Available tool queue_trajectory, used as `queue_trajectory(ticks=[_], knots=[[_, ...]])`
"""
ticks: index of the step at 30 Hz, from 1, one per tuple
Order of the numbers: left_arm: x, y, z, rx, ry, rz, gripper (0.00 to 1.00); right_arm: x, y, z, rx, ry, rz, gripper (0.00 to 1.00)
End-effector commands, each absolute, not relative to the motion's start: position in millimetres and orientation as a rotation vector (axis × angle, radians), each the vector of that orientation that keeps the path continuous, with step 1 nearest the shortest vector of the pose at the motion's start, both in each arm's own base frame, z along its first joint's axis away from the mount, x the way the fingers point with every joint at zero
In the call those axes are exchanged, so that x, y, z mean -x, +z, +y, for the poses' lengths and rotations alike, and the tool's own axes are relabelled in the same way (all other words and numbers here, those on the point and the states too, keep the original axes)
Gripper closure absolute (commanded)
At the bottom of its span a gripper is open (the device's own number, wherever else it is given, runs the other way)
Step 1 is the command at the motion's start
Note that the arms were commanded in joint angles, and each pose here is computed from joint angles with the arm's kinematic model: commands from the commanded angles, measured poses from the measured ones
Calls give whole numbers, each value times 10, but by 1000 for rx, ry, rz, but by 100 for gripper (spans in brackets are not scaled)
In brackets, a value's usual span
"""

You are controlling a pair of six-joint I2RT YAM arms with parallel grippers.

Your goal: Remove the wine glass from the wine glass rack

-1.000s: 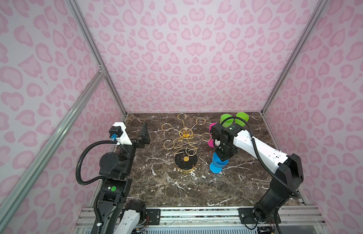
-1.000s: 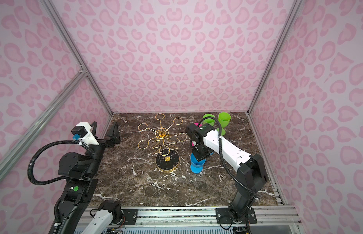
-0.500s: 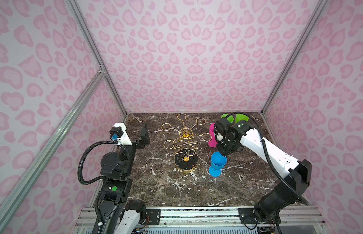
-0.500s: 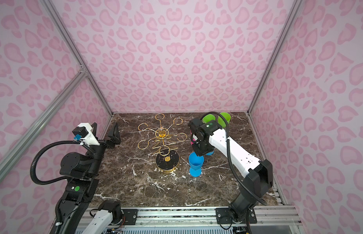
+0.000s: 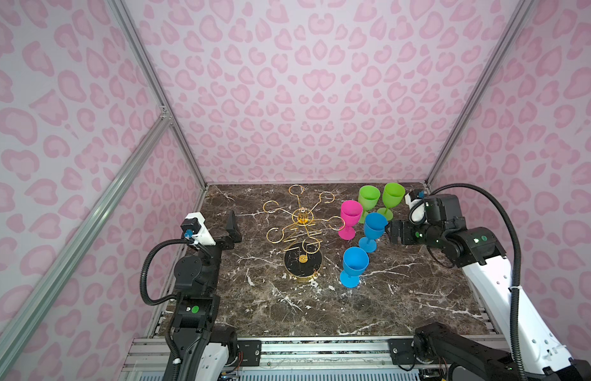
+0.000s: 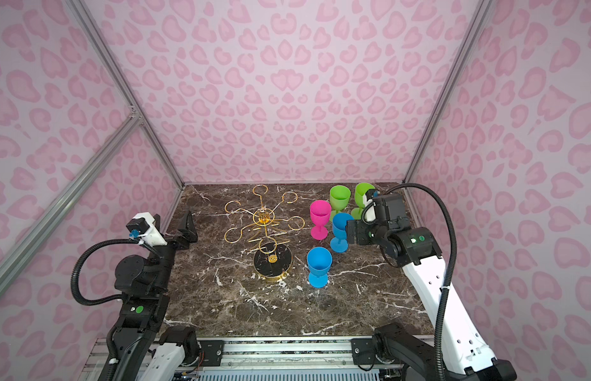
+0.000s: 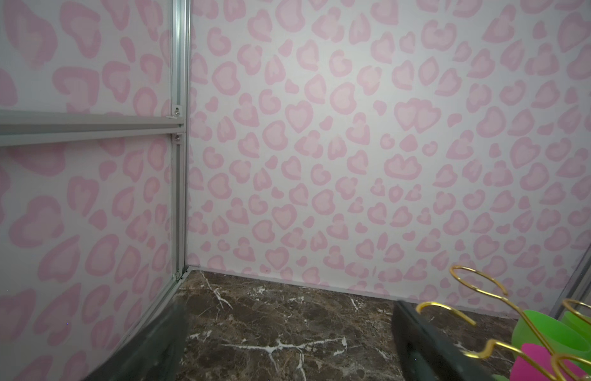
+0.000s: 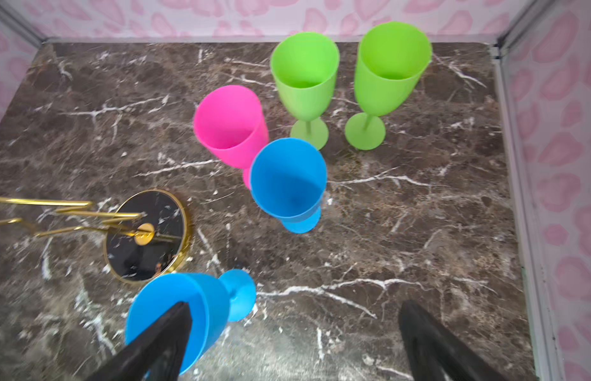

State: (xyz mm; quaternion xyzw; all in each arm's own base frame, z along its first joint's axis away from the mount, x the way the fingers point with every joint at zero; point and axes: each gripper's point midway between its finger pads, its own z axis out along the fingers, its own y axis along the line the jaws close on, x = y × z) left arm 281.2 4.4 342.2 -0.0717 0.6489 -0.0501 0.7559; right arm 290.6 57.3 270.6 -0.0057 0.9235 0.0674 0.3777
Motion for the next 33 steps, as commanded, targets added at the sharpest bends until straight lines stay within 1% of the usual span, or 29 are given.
queue_trajectory(ticks=[1, 8, 11, 14, 17, 21, 26, 31, 33], knots=[[-2808, 3361, 87, 193, -156, 1374, 3, -3256, 2840, 356, -94, 157, 2162, 2], [-2933, 2670, 214, 229, -130, 1491, 3, -3467, 2436, -113, -236, 9, 2029, 2], [-2998, 2440, 238, 230, -119, 1532, 3, -3517, 2285, -243, -275, -13, 1980, 2], [-3093, 2330, 231, 197, -109, 1565, 3, -3557, 2119, -280, -270, -37, 1943, 2], [-3200, 2106, 274, 187, -72, 1635, 3, -3562, 1940, -328, -270, -71, 1924, 2], [-3318, 1828, 313, 214, -102, 1689, 3, -3558, 1733, -342, -241, -100, 1907, 2], [-3408, 1590, 322, 203, -108, 1750, 3, -3514, 1572, -386, -225, -144, 1878, 2], [-3517, 1381, 342, 191, -98, 1795, 3, -3527, 1479, -344, -188, -131, 1815, 2], [-3617, 1391, 336, 184, -116, 1792, 0, -3565, 1420, -329, -168, -133, 1822, 2]])
